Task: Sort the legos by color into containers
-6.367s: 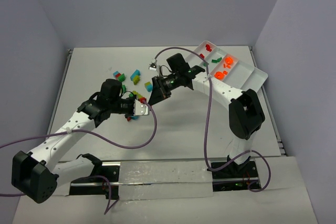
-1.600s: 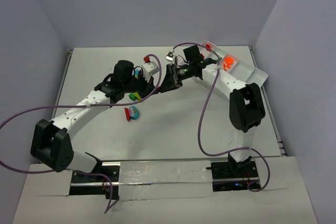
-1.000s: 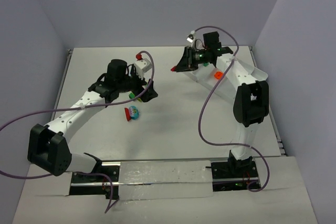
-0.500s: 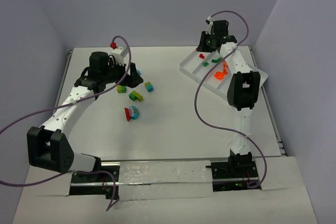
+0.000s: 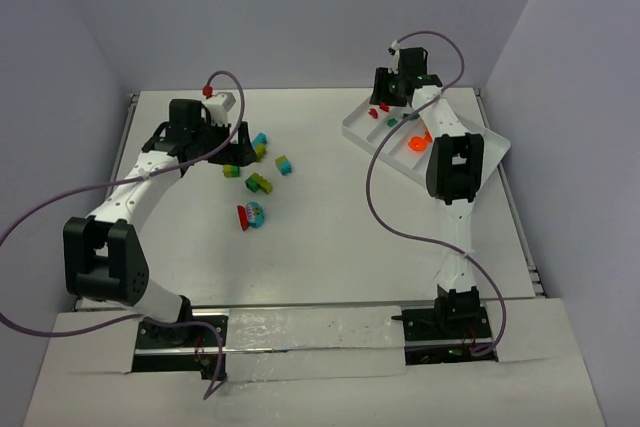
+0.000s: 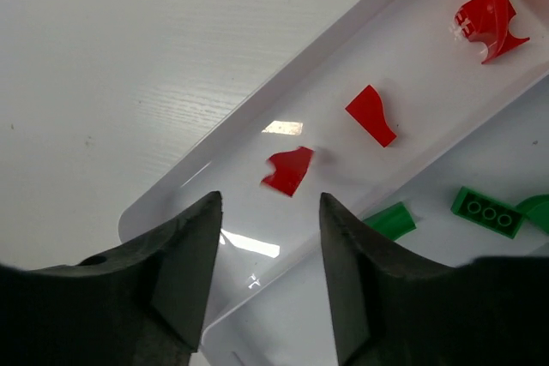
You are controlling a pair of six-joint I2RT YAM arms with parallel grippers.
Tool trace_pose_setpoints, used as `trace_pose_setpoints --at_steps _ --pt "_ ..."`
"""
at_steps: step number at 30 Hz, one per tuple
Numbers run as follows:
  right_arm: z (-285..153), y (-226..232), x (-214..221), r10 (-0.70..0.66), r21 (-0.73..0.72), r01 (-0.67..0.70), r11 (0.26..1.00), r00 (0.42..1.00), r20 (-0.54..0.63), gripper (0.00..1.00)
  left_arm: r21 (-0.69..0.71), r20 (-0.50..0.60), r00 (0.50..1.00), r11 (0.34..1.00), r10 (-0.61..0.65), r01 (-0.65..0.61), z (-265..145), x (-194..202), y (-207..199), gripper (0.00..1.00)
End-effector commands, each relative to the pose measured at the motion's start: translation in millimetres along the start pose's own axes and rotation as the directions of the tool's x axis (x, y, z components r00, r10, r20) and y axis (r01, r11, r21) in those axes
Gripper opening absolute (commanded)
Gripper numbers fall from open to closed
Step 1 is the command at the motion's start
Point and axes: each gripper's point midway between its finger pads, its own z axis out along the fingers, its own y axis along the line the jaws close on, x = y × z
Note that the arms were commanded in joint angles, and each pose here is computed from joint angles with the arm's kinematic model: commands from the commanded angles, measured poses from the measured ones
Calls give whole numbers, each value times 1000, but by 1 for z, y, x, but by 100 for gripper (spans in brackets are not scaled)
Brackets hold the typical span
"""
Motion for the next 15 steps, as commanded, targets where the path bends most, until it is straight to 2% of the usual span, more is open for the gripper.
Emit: trace_pose_setpoints --at_steps 1,4,9,12,13,15 --pt "-13 5 -38 -19 -6 20 1000 994 105 61 -9 -38 997 998 60 -60 -2 5 6 98" --pt "-21 11 -38 -11 -29 14 999 995 98 66 12 -60 987 989 148 -148 -4 17 7 93" --pt "-56 35 -44 0 -108 10 994 996 92 67 69 -130 955 963 266 -259 -6 53 10 77" --pt "-77 53 -37 -2 -181 14 983 998 70 68 163 -154 908 917 389 -365 -11 82 5 77" --pt "-91 59 -35 -4 -201 18 979 998 68 68 201 -137 879 882 457 -427 -12 86 3 77" --pt "-105 71 -31 -11 -241 25 970 998 59 68 253 -151 850 851 504 -459 -12 107 3 76"
